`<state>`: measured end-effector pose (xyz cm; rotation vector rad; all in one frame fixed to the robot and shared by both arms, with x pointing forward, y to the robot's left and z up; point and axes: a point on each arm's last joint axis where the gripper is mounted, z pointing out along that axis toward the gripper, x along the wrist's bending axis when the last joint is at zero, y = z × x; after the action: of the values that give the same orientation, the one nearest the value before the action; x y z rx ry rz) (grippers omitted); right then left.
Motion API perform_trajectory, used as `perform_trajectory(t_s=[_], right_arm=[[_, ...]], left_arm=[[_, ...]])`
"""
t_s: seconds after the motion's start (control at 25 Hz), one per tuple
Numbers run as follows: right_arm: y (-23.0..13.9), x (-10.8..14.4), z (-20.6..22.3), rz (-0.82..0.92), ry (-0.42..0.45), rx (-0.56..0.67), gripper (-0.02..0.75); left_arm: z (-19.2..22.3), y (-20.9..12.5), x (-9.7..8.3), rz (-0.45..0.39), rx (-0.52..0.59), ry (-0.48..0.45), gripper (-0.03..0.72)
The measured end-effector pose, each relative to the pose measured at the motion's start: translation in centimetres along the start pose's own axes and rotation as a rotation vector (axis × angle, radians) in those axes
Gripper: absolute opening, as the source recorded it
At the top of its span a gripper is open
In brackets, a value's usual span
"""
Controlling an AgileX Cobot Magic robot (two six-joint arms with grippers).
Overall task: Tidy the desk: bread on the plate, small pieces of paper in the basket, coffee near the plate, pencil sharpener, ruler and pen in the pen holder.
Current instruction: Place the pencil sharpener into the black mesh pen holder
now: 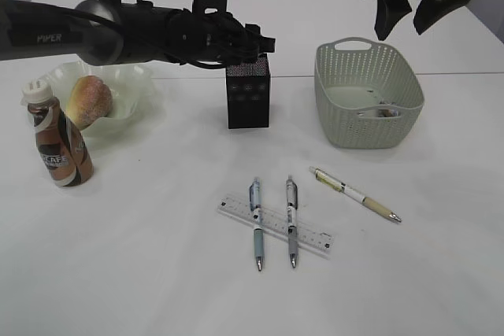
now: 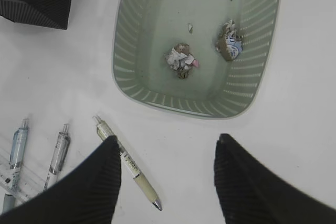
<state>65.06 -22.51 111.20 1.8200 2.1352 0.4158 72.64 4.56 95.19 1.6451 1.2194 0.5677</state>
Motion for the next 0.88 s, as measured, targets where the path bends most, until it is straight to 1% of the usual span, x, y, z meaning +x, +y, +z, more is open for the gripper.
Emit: perform_trajectory(t_s=[0.16, 0.36, 0.6, 0.68, 0.88], right_arm=[[0.0, 0.0, 0.0, 0.000, 0.000, 0.000, 0.417], [0.0, 0.0, 0.0, 0.000, 0.000, 0.000, 0.417], [0.0, 0.0, 0.0, 0.000, 0.000, 0.000, 0.417], [0.0, 0.0, 0.0, 0.000, 0.000, 0.000, 0.417], [0.0, 0.0, 0.0, 0.000, 0.000, 0.000, 0.417]], left_arm=[[0.0, -0.2, 0.0, -0.010, 0.012, 0.001, 0.397], [0.0, -0.2, 0.0, -0.013, 0.016, 0.001, 0.447], [0.0, -0.4, 0.0, -0.027, 0.040, 0.002, 0.454], [0.0, -0.6, 0.0, -0.031, 0.063, 0.004, 0.454], [-0.4, -1.0, 0.0, -0.025, 0.158, 0.010, 0.454]])
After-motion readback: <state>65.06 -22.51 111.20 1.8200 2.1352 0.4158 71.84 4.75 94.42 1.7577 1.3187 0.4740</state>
